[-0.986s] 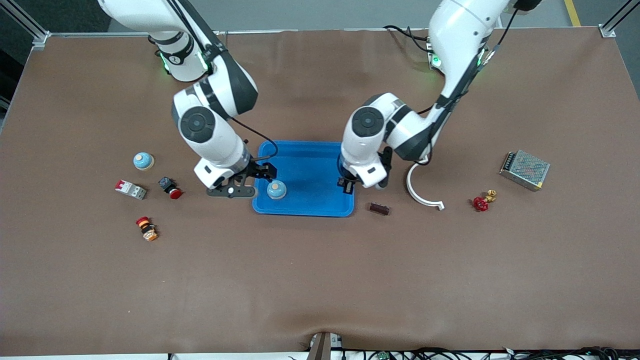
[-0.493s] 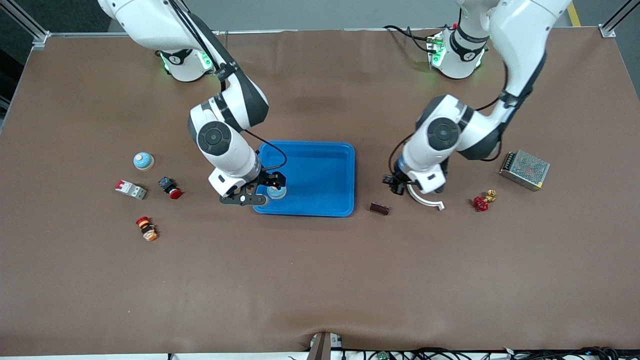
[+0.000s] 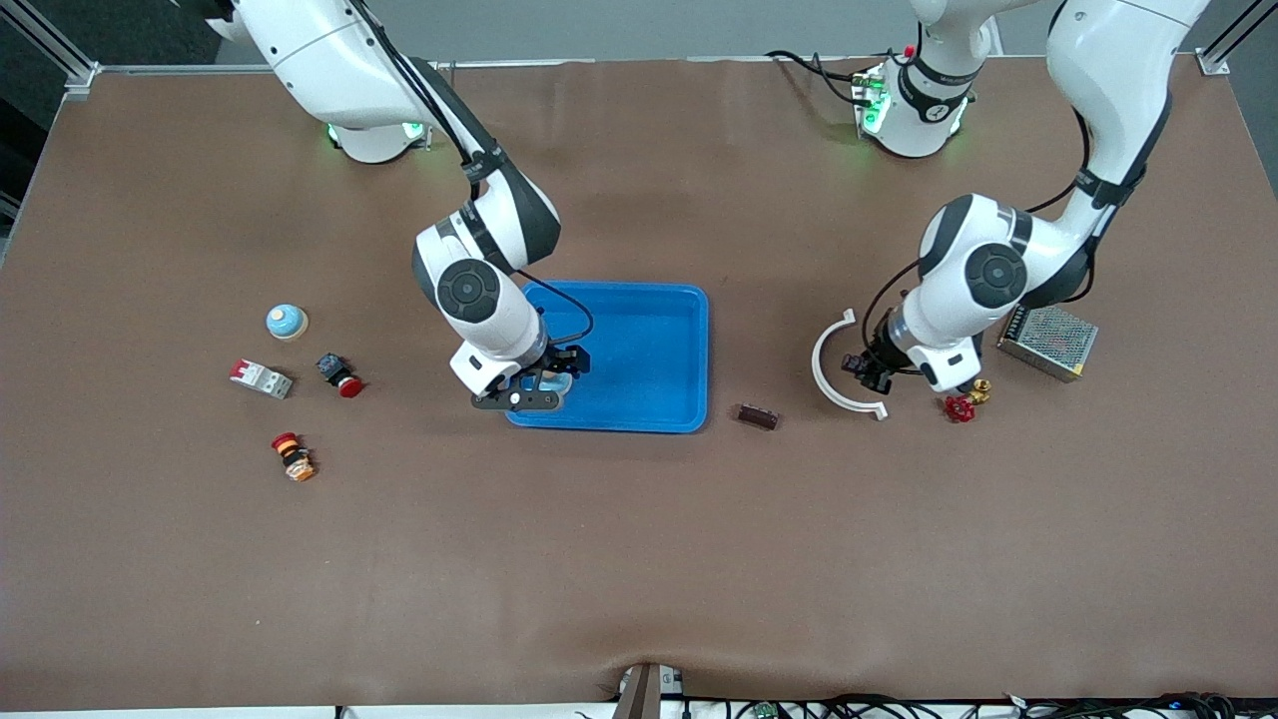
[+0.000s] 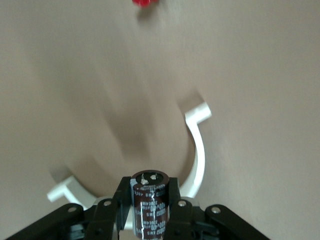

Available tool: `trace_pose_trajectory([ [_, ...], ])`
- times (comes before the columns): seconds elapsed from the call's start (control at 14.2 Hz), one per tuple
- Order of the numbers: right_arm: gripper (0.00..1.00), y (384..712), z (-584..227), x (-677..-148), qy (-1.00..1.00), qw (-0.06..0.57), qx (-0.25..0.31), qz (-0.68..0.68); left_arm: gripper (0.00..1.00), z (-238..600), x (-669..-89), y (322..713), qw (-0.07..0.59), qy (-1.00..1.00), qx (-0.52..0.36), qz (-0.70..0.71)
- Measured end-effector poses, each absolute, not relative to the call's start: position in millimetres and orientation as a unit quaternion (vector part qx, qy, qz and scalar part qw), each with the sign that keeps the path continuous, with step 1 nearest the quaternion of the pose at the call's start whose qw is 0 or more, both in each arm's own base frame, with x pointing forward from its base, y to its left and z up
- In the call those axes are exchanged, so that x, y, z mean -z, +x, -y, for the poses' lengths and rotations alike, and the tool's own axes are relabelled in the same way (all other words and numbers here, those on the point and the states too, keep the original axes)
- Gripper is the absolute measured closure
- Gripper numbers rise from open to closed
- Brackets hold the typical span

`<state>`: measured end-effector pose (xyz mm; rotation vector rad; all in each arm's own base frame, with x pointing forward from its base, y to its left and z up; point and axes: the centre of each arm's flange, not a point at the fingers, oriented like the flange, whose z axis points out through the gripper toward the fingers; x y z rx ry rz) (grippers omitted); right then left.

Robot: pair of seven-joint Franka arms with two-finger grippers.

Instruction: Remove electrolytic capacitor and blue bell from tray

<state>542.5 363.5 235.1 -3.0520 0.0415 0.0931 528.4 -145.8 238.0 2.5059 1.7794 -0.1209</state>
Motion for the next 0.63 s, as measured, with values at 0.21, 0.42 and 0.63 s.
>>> trace_pose_trajectory([
  [0.21, 0.00, 541.5, -364.6, -222.1, -0.999, 0.041, -0.031, -0.012, 0.66, 128.0, -226.6, 520.7, 0.038, 0.813, 0.038, -0.580],
  [0.42, 0.00, 542.9, -360.1, -212.6, -0.999, 0.030, -0.031, -0.007, 0.66, 117.1, -218.5, 514.1, 0.041, 0.809, 0.038, -0.585],
  [0.63, 0.00, 544.6, -356.3, -205.6, -0.999, 0.022, -0.030, -0.004, 0.66, 100.2, -211.8, 509.7, 0.046, 0.806, 0.036, -0.589],
])
